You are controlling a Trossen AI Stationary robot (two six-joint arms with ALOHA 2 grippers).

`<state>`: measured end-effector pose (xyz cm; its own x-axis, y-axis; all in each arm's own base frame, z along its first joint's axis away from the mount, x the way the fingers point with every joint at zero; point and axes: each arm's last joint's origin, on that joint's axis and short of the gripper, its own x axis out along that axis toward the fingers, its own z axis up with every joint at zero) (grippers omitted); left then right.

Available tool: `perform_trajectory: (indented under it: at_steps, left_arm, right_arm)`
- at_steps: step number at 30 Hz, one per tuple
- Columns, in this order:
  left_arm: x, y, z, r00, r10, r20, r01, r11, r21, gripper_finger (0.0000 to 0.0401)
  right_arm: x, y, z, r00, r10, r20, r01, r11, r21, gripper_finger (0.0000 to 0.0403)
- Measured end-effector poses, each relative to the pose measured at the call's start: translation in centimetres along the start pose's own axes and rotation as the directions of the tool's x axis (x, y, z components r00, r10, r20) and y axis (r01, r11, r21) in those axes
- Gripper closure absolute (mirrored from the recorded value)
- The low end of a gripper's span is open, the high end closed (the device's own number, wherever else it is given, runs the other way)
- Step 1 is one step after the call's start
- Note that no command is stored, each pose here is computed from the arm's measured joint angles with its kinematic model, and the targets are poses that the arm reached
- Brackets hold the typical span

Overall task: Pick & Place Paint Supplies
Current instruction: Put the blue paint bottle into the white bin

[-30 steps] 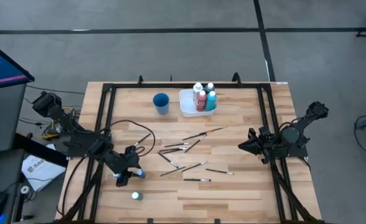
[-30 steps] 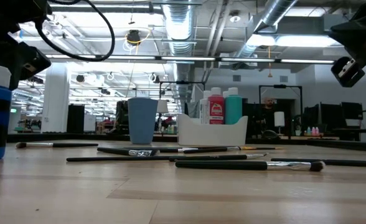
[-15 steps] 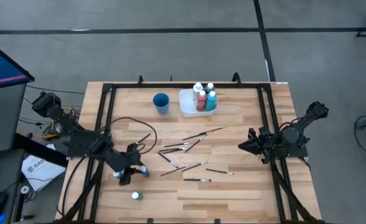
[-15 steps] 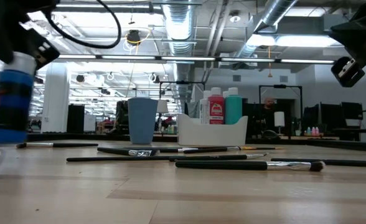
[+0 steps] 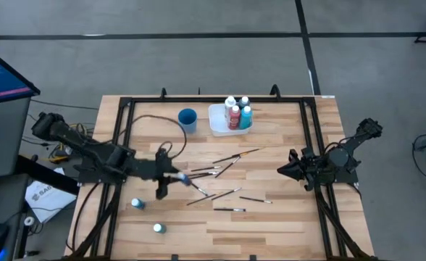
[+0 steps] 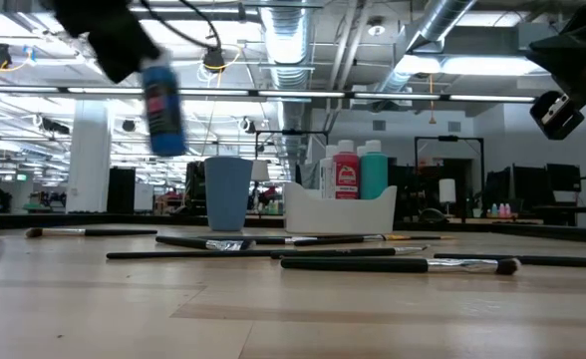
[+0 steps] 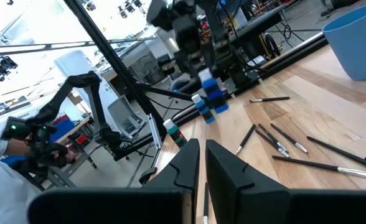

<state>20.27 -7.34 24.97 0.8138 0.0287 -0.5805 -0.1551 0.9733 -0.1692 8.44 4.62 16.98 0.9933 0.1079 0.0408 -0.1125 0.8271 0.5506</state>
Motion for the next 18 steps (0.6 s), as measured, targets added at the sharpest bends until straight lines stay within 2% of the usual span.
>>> perform_trajectory:
  at_steps: [3,5,11,16,18]
  left_arm:
    - [0.0,0.9,1.5,0.999,0.038,0.037,-0.04,0.998,0.052,0.0299]
    - [0.0,1.7,2.4,0.996,0.073,0.056,-0.075,0.996,0.041,0.0297]
    - [-0.2,4.8,5.3,0.972,0.193,0.133,-0.187,0.981,-0.057,0.0295]
    - [-0.2,7.5,8.3,0.924,0.297,0.243,-0.259,0.95,-0.175,0.0294]
    - [0.2,8.7,9.3,0.904,0.344,0.252,-0.295,0.932,-0.212,0.0294]
  right_arm:
    - [0.0,0.0,0.0,1.0,0.0,0.0,0.0,1.0,0.0,0.0383]
    - [0.0,0.0,0.0,1.0,0.0,0.0,0.0,1.0,0.0,0.0383]
    - [0.0,0.0,0.0,1.0,0.0,0.0,0.0,1.0,0.0,0.0379]
    - [0.0,0.0,0.0,1.0,0.0,0.0,0.0,1.0,0.0,0.0379]
    - [0.0,0.0,0.0,1.0,0.0,0.001,0.0,1.0,0.0,0.0381]
